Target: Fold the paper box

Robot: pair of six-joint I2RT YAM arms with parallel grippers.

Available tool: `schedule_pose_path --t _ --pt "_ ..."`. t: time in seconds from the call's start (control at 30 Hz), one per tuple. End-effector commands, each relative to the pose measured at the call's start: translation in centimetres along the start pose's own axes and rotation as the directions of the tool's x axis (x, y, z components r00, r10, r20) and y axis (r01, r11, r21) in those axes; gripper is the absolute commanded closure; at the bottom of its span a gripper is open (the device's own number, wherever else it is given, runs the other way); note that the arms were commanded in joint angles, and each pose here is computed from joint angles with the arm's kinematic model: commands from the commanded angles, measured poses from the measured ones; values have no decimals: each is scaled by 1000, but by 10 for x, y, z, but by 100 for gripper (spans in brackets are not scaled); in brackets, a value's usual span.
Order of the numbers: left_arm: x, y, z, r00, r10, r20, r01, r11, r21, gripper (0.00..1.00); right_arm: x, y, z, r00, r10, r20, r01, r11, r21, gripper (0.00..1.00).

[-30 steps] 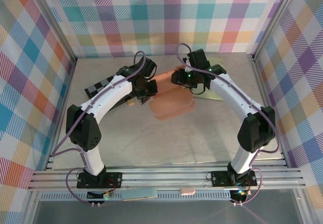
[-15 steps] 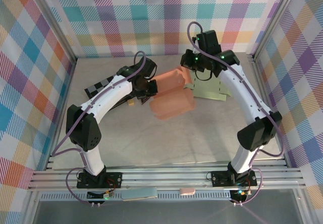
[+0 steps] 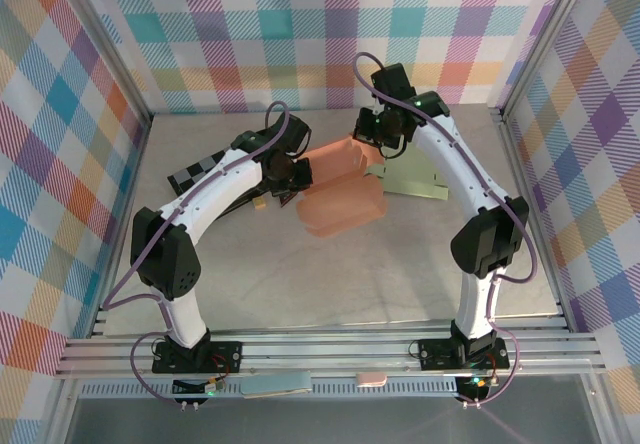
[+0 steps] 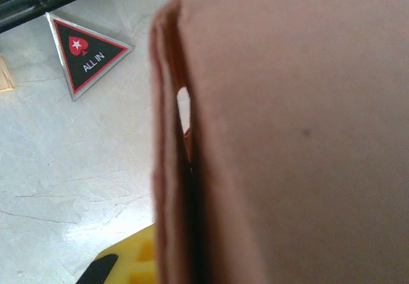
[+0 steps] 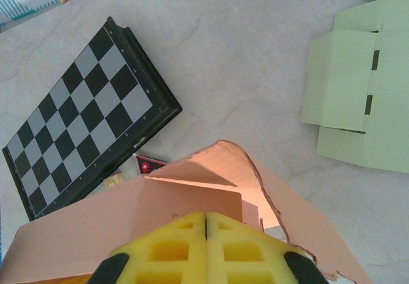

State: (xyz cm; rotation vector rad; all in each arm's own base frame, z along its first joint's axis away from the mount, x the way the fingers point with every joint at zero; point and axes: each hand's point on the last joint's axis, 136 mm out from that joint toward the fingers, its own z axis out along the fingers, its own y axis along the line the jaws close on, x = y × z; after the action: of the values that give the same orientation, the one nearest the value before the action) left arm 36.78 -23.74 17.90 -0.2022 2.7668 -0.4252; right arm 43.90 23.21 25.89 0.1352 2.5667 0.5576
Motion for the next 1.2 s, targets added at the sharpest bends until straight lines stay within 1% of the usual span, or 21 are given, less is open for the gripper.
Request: schedule_pose_path --t 0.0,0.27,0.4,0.5,0.57,0.6,0.67,0.73,0.77,0.8,0.87,0.97,1.03,1.17 --pt "-3 -9 -7 1000 -1 5 1 1000 27 100 3 -1 2 1000 -21 -20 21 1000 2 100" --pt "-4 -11 -3 1000 -1 -2 1 1000 31 100 16 19 1 998 -30 -47 26 996 -87 100" --pt "-5 -11 -2 1000 3 -1 -3 1000 28 100 15 18 -2 999 -32 -40 29 996 -81 100" --pt "-5 -10 -2 1000 25 -5 -25 999 26 100 9 22 -16 999 -51 -18 49 994 -102 100" --pt "-5 -8 -1 999 44 -29 -43 999 28 100 2 29 -31 997 -77 1 76 985 -155 100" --pt "-5 -6 0 997 59 -49 -57 998 28 100 -1 34 -42 996 -94 6 93 974 -207 99" --pt "-5 -1 1 992 87 -87 -85 996 21 100 -6 41 -64 993 -118 11 116 946 -302 83" --pt "-9 4 2 988 108 -114 -105 994 28 100 -13 32 -83 993 -115 21 115 934 -339 70" --pt "-12 7 3 985 115 -125 -112 993 33 100 -18 22 -90 995 -97 25 99 929 -357 65" --pt "-16 11 3 984 118 -135 -114 993 36 100 -21 11 -95 997 -77 25 81 923 -376 62" --pt "-25 17 6 981 118 -152 -112 993 48 100 -28 -17 -95 1000 -8 23 16 928 -373 61" --pt "-43 23 12 981 137 -140 -132 990 49 100 -34 -48 -85 996 87 -12 -84 907 -412 61" --pt "-55 23 16 980 156 -122 -150 987 59 100 -33 -60 -73 995 99 -24 -100 905 -413 62" --pt "-70 17 26 969 209 -129 -193 973 126 100 -30 -65 -47 997 53 -53 -71 895 -440 63"
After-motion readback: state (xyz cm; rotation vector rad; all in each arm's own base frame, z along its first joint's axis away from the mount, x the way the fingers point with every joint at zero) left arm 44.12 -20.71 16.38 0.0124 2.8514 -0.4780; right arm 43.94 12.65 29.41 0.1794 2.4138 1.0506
